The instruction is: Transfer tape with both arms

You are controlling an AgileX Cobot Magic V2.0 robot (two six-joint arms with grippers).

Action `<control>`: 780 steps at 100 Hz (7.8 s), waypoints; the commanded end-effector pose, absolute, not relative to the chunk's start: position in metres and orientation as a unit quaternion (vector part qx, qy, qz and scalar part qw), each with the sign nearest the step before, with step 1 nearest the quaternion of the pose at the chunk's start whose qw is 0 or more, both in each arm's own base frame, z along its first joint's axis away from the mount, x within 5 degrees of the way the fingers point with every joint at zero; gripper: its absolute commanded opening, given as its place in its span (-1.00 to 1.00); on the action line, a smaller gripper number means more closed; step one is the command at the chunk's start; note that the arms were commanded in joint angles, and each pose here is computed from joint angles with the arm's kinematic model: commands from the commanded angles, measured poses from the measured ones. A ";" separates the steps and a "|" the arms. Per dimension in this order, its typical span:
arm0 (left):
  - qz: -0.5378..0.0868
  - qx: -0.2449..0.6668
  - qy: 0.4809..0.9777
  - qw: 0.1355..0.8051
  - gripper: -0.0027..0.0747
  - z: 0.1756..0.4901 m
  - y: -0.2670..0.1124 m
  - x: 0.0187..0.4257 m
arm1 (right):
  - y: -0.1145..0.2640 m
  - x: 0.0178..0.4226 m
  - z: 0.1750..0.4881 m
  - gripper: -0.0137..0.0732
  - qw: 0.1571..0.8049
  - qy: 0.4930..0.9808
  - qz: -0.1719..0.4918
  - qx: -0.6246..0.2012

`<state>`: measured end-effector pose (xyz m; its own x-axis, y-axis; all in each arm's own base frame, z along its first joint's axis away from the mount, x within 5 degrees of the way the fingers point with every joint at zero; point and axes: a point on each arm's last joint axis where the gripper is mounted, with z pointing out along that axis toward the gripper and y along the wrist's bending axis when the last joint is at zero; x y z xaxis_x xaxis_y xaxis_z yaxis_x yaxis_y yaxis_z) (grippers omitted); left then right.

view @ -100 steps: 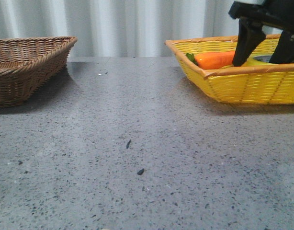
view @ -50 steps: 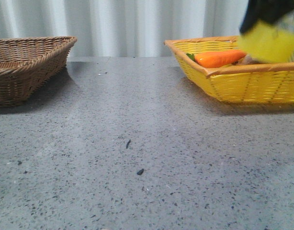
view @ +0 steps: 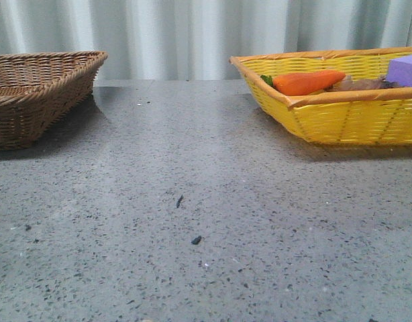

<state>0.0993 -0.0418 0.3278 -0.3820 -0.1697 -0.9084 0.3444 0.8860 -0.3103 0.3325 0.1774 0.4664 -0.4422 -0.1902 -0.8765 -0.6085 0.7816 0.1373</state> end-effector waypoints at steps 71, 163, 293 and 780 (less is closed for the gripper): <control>-0.274 0.076 0.812 0.510 -0.04 0.332 -0.050 0.093 | 0.233 0.369 0.373 0.24 0.280 0.883 0.214 -0.311; -0.261 0.208 0.827 0.452 -0.04 0.449 -0.122 0.218 | 0.089 0.113 0.473 -0.78 0.494 0.787 0.238 -0.284; -0.153 0.254 0.924 0.242 0.26 0.302 -0.215 0.355 | 0.068 0.075 0.451 -0.78 0.518 0.776 0.255 -0.255; -0.244 0.150 0.704 0.650 -0.98 0.344 -0.045 0.068 | -0.002 -0.007 0.389 -0.78 0.750 0.613 0.138 -0.208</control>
<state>0.0691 -0.0458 0.3338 -0.1728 -0.0431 -0.9840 0.5268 0.8401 -0.1293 -0.0078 -0.0020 0.3773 0.1421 -0.0793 -0.9867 -0.4838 0.8640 -0.1392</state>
